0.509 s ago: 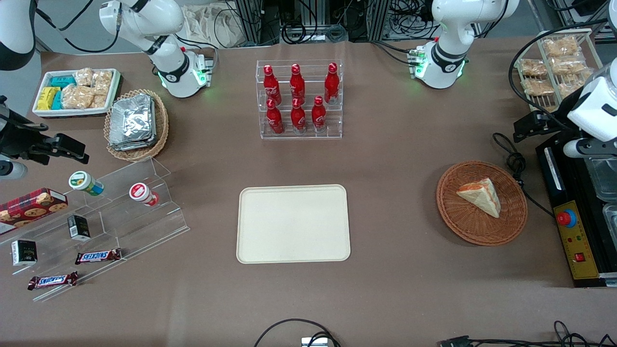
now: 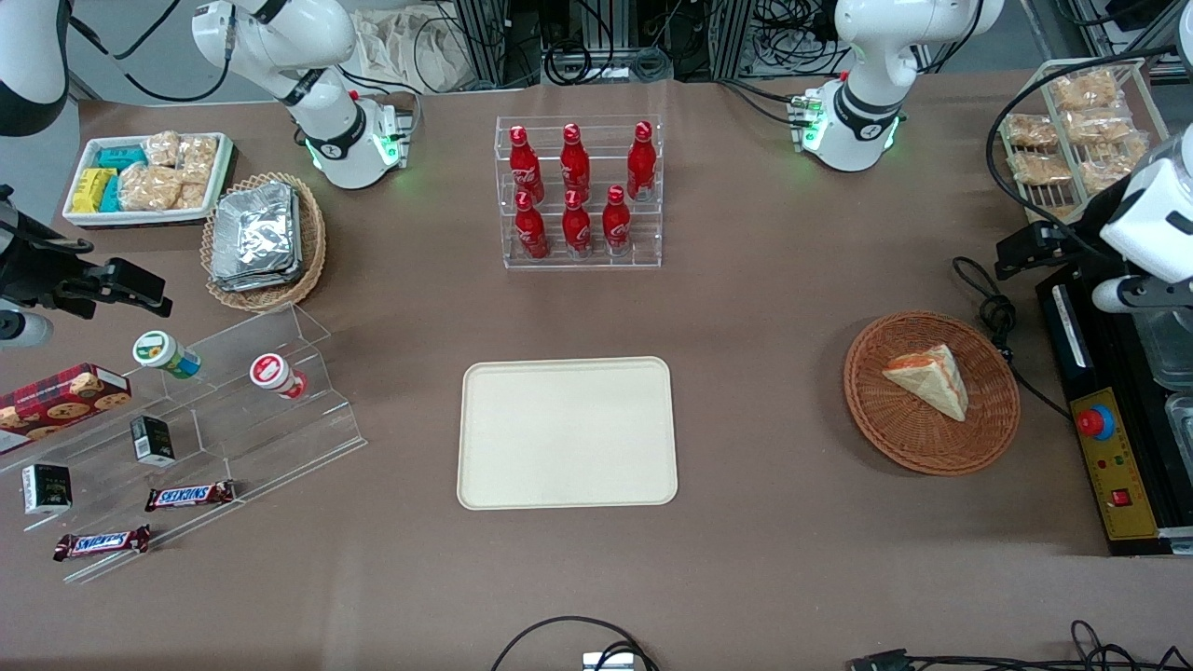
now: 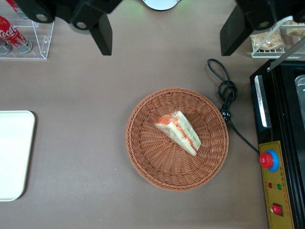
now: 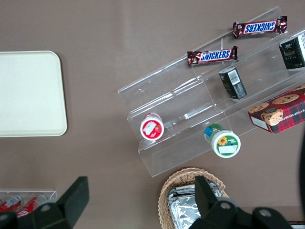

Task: Place sandwich from basket to tray
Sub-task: 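Move the left gripper toward the wicker basket with the sandwich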

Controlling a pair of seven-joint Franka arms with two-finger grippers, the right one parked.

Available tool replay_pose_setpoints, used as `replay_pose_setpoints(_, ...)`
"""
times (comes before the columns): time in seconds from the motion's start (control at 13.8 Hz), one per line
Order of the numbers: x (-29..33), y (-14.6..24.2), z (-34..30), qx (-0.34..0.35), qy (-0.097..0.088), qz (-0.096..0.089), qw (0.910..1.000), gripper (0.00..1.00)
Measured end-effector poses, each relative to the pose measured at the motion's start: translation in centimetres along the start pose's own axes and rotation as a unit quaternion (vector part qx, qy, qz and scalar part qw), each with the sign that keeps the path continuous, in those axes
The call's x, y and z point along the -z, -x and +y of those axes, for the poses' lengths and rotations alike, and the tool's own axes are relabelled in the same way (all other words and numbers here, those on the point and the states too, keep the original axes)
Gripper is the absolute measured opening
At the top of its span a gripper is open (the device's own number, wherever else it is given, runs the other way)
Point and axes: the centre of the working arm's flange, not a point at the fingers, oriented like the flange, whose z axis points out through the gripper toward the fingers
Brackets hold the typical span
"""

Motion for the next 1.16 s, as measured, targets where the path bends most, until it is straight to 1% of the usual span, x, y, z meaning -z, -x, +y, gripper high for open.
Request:
replay_pose_setpoints(0.15,-1.7,-0.9,-0.2,0.030,0.000,-0.008,0.9995,1.00)
replay_pose_setpoints(0.44,-7.5,-2.4,-2.5,0.096,-0.001,-0.006,0.9954,1.00)
replay_pose_setpoints(0.73,-10.8,-2.2,-4.3,0.148,-0.001,-0.010,0.9889,1.00)
replay_pose_setpoints(1.02,-13.5,-1.5,-4.2,0.196,0.001,0.006,0.9805,1.00)
replay_pose_setpoints(1.16,-15.0,-1.3,-4.2,0.228,0.003,0.011,0.9736,1.00)
